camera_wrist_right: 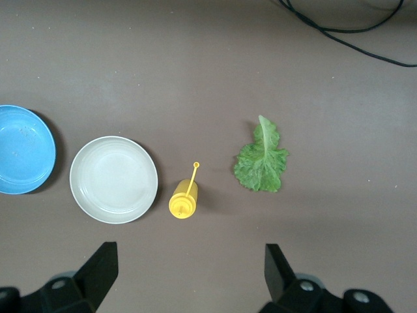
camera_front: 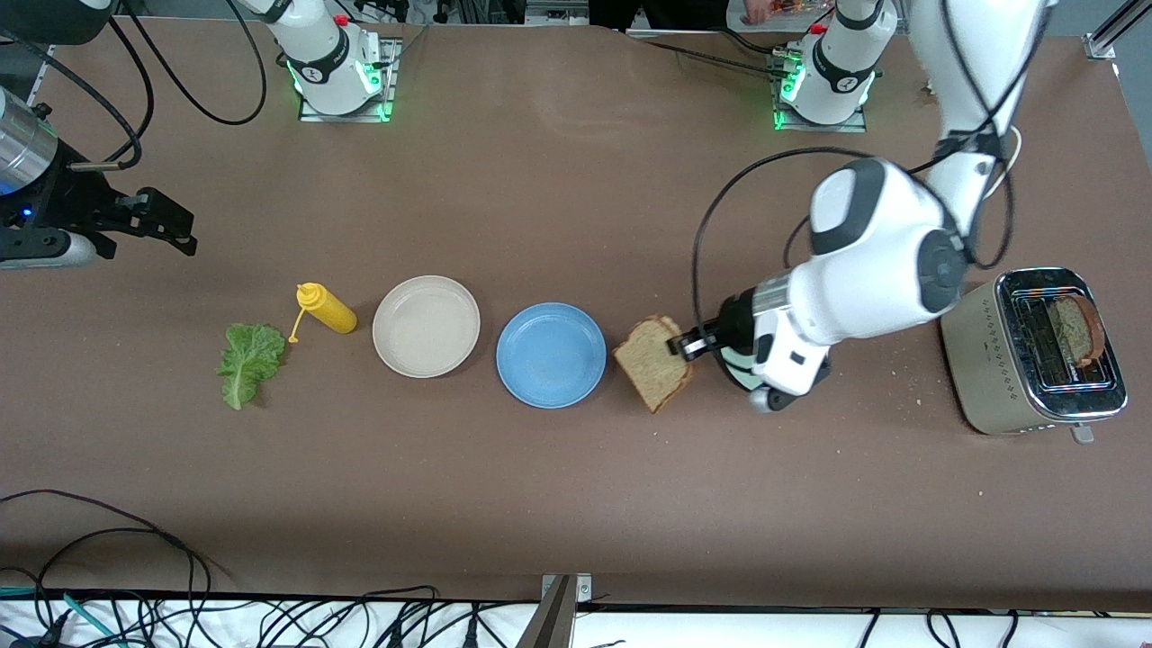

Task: Make sandwich in blue plate with both arms
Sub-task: 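Grasp the bread slice with the left gripper and carry it to the blue plate, then lower the bread onto the blue plate and open the left gripper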

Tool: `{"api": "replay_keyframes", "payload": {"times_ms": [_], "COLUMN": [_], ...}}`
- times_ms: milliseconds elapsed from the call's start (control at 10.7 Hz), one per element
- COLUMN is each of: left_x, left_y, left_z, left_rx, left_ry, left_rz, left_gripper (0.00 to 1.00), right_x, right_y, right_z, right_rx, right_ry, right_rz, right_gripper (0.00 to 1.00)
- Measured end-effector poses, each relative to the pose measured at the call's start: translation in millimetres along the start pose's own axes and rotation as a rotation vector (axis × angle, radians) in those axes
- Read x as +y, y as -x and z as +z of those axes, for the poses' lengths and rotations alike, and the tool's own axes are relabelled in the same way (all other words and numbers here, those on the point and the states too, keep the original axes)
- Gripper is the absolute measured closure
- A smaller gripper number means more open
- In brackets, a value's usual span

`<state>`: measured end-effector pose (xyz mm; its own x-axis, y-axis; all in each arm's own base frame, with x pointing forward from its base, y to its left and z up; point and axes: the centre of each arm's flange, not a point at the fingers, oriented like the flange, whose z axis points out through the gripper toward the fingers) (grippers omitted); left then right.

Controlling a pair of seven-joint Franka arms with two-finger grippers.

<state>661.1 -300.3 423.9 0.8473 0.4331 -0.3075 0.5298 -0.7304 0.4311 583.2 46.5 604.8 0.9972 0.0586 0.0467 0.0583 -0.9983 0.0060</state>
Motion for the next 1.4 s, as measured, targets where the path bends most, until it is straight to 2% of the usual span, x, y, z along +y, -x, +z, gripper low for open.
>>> {"api": "replay_keyframes", "payload": {"times_ms": [279,559,931,1397], "left_x": [27,33,37,33], "left_y": [24,45,63,76], "left_z": [62,112,165,205], "left_rx": [0.043,0.025,0.047,0.048], "left_ry": [0.066,0.056,0.084,0.077], "left_rz": [-0.019,-0.001,0.018,0.029], "left_gripper": [0.91,0.91,0.91,0.91], "right_x": [0,0,0,0], "right_y": [0,0,0,0], "right_z": [0,0,0,0], "right_rx": [0.000,0.000,0.000,0.000], "right_ry": [0.000,0.000,0.000,0.000], "right_rz": [0.000,0.000,0.000,0.001], "right_gripper": [0.00,0.00,0.00,0.00]}}
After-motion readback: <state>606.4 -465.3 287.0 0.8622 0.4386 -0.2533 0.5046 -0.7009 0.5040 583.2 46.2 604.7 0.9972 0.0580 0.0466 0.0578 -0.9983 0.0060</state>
